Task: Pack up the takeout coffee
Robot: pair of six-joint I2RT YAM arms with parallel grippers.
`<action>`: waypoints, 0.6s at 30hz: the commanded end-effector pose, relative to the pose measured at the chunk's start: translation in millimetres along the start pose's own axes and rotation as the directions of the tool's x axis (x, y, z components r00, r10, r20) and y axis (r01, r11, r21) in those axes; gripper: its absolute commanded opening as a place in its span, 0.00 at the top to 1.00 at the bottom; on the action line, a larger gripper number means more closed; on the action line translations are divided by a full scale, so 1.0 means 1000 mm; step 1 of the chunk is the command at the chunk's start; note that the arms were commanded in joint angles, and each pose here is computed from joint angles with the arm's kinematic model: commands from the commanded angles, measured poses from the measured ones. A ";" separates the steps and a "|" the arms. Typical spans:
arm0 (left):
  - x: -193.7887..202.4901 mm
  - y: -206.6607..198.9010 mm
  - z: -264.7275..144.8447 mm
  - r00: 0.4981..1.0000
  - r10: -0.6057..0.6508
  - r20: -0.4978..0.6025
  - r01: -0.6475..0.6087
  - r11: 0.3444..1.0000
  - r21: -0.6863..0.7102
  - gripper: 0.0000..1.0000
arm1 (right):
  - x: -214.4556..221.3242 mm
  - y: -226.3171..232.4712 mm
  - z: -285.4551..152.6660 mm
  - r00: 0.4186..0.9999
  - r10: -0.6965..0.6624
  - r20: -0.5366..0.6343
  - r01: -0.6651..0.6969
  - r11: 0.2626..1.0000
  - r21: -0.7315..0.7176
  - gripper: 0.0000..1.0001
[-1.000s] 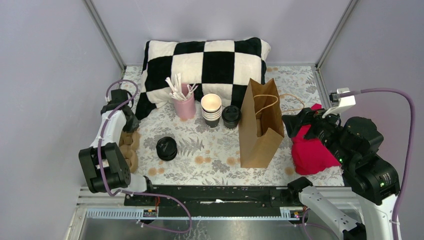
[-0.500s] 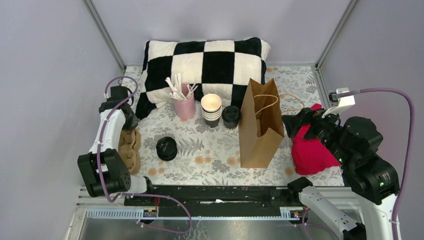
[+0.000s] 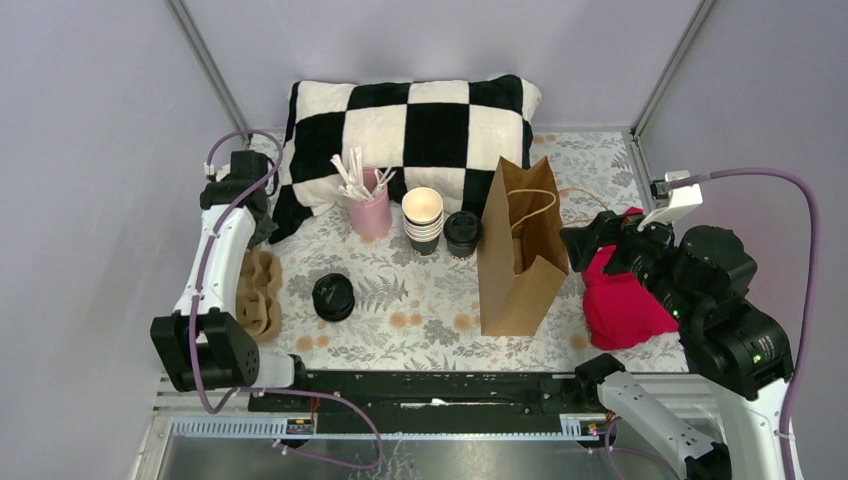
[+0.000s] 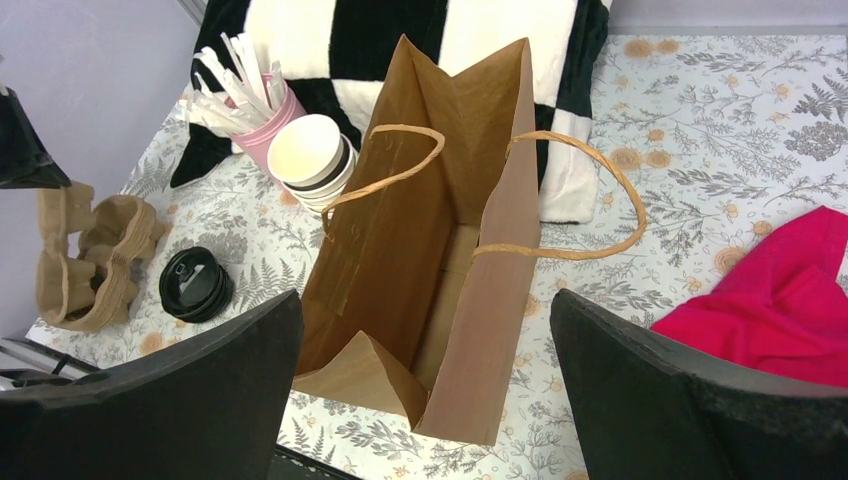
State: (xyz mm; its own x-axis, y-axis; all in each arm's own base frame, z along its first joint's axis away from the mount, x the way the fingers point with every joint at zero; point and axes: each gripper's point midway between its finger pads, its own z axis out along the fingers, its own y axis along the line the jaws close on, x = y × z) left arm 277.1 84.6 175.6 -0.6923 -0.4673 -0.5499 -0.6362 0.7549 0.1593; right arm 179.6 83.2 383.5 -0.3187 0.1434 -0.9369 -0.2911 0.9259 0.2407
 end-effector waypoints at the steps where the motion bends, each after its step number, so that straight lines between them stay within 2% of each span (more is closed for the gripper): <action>1: -0.021 0.021 -0.031 0.992 -0.054 0.118 0.064 0.995 -0.082 1.00 | -0.002 0.005 0.007 1.000 -0.011 -0.002 0.010 1.000 -0.022 0.00; 8: -0.039 0.030 -0.069 0.970 -0.110 0.217 0.121 0.992 -0.040 1.00 | -0.001 0.006 0.010 1.000 -0.008 -0.013 0.007 1.000 -0.026 0.00; 10: -0.050 0.024 -0.090 0.956 -0.142 0.255 0.136 0.990 0.043 1.00 | 0.000 0.005 0.011 1.000 -0.011 -0.016 0.011 1.000 -0.017 0.00; 12: -0.063 0.013 -0.119 0.938 -0.186 0.294 0.134 0.973 0.187 1.00 | 0.000 0.001 0.011 1.000 -0.020 -0.017 0.020 1.000 0.004 0.00; 15: -0.078 -0.016 -0.166 0.910 -0.242 0.337 0.068 0.888 0.455 1.00 | -0.004 -0.006 0.010 0.999 -0.034 -0.006 0.034 0.999 0.042 0.00; 18: -0.090 -0.044 -0.224 0.875 -0.306 0.375 -0.042 0.724 0.689 1.00 | -0.010 -0.009 0.008 0.999 -0.044 0.008 0.043 0.997 0.061 0.00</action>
State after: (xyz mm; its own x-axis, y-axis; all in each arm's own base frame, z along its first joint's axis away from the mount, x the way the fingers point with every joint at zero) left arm 277.2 48.8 323.6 -0.4053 -0.4616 -0.7891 -0.5594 0.8079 -0.1854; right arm 187.9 83.3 377.1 -0.3389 0.1235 -0.9327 -0.2730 0.9358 0.2231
